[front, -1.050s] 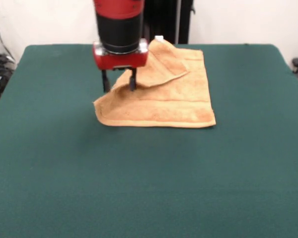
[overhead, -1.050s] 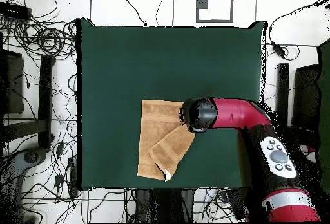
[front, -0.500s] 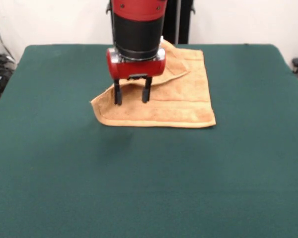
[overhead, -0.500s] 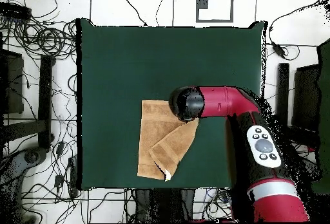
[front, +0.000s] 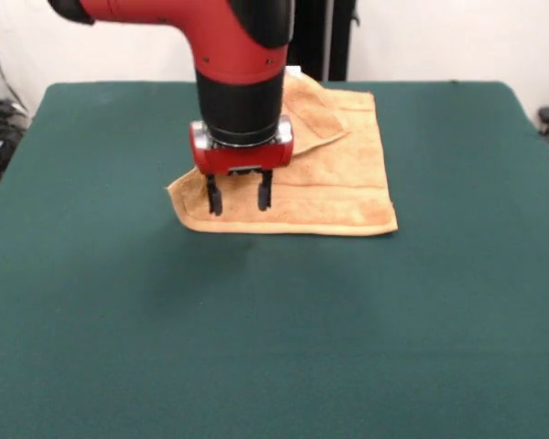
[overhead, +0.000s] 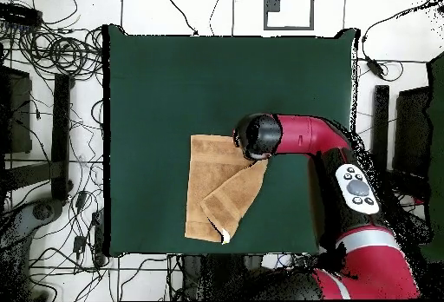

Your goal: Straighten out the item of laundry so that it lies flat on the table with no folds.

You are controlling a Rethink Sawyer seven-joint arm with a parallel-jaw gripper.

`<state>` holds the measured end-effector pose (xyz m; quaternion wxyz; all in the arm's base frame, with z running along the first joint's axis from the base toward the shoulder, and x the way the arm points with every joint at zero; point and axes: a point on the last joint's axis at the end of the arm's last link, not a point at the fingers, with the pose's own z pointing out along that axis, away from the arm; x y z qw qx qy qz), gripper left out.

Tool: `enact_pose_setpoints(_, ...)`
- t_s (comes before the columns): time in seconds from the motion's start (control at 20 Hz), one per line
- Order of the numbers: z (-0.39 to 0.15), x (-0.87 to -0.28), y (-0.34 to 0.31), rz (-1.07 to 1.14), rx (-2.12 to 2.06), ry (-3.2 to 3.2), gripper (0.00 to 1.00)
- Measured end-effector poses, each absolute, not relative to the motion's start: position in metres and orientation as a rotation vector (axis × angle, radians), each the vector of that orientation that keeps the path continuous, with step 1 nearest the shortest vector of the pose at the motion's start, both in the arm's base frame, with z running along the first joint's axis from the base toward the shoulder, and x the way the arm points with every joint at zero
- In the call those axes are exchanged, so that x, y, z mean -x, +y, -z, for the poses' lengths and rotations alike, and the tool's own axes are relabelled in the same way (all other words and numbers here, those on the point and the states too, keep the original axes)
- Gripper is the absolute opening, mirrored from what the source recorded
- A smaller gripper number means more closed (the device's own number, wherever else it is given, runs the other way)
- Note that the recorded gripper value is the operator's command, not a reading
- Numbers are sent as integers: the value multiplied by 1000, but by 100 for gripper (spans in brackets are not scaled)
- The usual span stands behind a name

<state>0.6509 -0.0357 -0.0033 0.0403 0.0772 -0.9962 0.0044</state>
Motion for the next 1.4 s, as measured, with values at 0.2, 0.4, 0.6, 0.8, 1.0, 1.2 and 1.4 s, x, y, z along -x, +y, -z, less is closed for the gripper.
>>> enact_pose_setpoints(0.2, 15, -629, -32, 132, -91, -2877, 100)
enact_pose_setpoints(0.4, 18, -605, -34, 234, -10, -2699, 100)
enact_pose_setpoints(0.6, 19, -569, -48, 331, 50, -2448, 100)
enact_pose_setpoints(0.8, 23, -555, -58, 363, 71, -2363, 100)
enact_pose_setpoints(1.0, 34, -547, -67, 338, 60, -2384, 100)
enact_pose_setpoints(1.2, 44, -547, -75, 217, -25, -2531, 100)
enact_pose_setpoints(1.4, 34, -552, -80, 51, -175, -2702, 100)
